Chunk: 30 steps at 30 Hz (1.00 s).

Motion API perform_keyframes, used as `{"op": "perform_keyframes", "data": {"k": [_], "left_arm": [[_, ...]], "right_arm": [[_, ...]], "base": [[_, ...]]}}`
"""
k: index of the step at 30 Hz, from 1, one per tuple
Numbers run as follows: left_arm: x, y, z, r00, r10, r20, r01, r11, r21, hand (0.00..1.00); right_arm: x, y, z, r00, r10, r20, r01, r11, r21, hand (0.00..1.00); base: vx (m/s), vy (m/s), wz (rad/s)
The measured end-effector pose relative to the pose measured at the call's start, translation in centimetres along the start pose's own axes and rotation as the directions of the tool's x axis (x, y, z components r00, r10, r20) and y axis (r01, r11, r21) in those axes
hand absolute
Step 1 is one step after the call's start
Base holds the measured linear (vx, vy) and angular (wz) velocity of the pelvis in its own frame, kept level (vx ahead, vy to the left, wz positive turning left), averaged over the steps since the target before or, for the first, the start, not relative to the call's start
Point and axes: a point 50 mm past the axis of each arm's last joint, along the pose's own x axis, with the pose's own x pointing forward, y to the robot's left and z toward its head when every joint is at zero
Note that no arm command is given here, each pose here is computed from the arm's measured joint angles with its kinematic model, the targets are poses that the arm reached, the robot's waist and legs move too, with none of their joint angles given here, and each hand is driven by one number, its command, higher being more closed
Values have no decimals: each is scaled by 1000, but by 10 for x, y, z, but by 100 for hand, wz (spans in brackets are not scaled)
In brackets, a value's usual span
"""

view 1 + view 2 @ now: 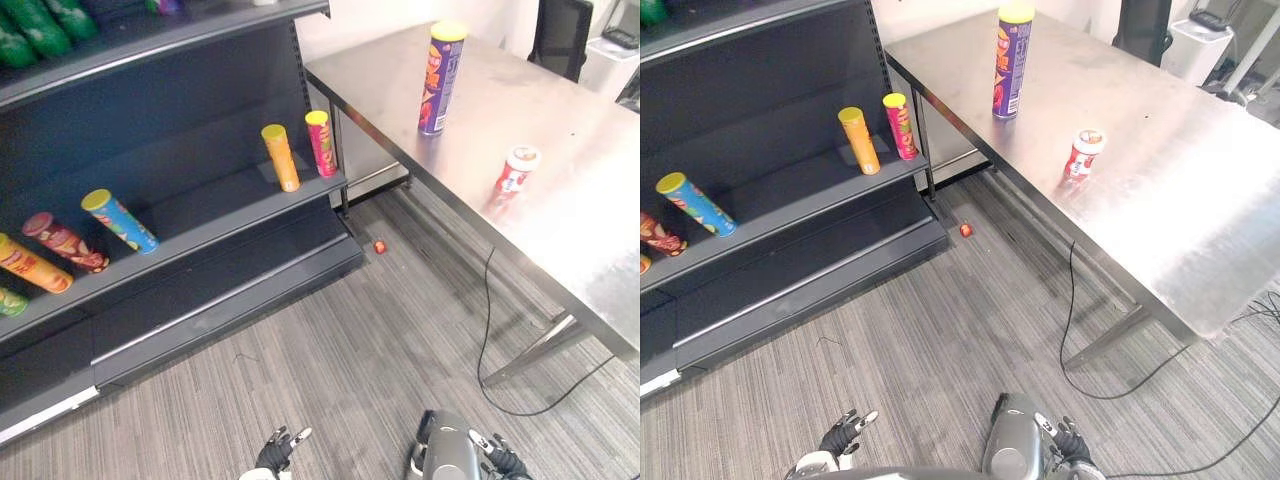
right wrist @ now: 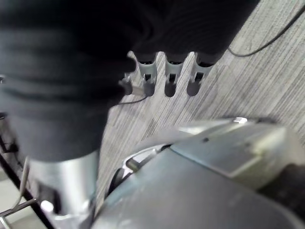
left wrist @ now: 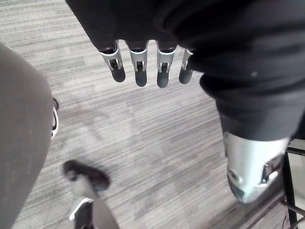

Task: Put the gum and the chips on the shelf.

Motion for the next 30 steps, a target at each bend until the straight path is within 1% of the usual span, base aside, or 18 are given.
{"op": "perform_keyframes", "data": {"k": [2, 4, 6, 12, 13, 14, 16, 19, 21, 25, 30], "left_arm": [[0, -4, -5, 1000, 0, -20, 0, 1000, -21, 0], [3, -14, 0, 999, -37, -17, 37, 999, 31, 0], [4, -18, 5, 999, -52, -3, 52, 998, 37, 0], [5, -18, 6, 999, -54, 2, 54, 998, 20, 0], [5, -16, 7, 999, -49, 3, 49, 999, 22, 0], [5, -7, 12, 999, -32, 13, 31, 999, 33, 0], [6, -4, 14, 1000, -17, 15, 17, 1000, 26, 0], [5, 1, 12, 1000, 11, 20, -10, 1000, -18, 0], [6, -3, 15, 1000, 3, 31, -1, 999, -33, 0], [7, -7, 23, 997, -4, 71, 8, 998, -57, 0], [6, -6, 20, 997, 14, 70, -7, 995, -99, 0]], "right_arm": [[4, -1, 12, 1000, 3, 23, -2, 1000, -29, 0], [9, 0, 30, 998, 6, 69, -3, 999, -44, 0], [10, 2, 29, 998, 10, 65, -7, 999, -46, 0], [9, 4, 24, 999, 18, 50, -16, 999, -45, 0], [9, 4, 23, 999, 17, 45, -15, 999, -44, 0], [8, 5, 19, 999, 17, 27, -16, 999, -44, 0], [8, 3, 20, 1000, 18, 22, -16, 998, -65, 0], [7, -6, 20, 1000, -1, 22, 3, 997, -78, 0], [7, -15, 26, 999, -32, 40, 34, 998, -52, 0], [2, -33, 17, 996, -94, 9, 94, 996, -2, 0], [0, -44, 21, 990, -136, 26, 135, 990, 35, 0]], "base": [[391, -136, -47], [288, -77, -34], [104, -77, -2], [3, 9, -1], [-15, -17, -12], [-22, -85, -29], [30, -105, -53], [124, 13, -114], [111, 30, -117], [101, 40, -96], [85, 164, -138]]}}
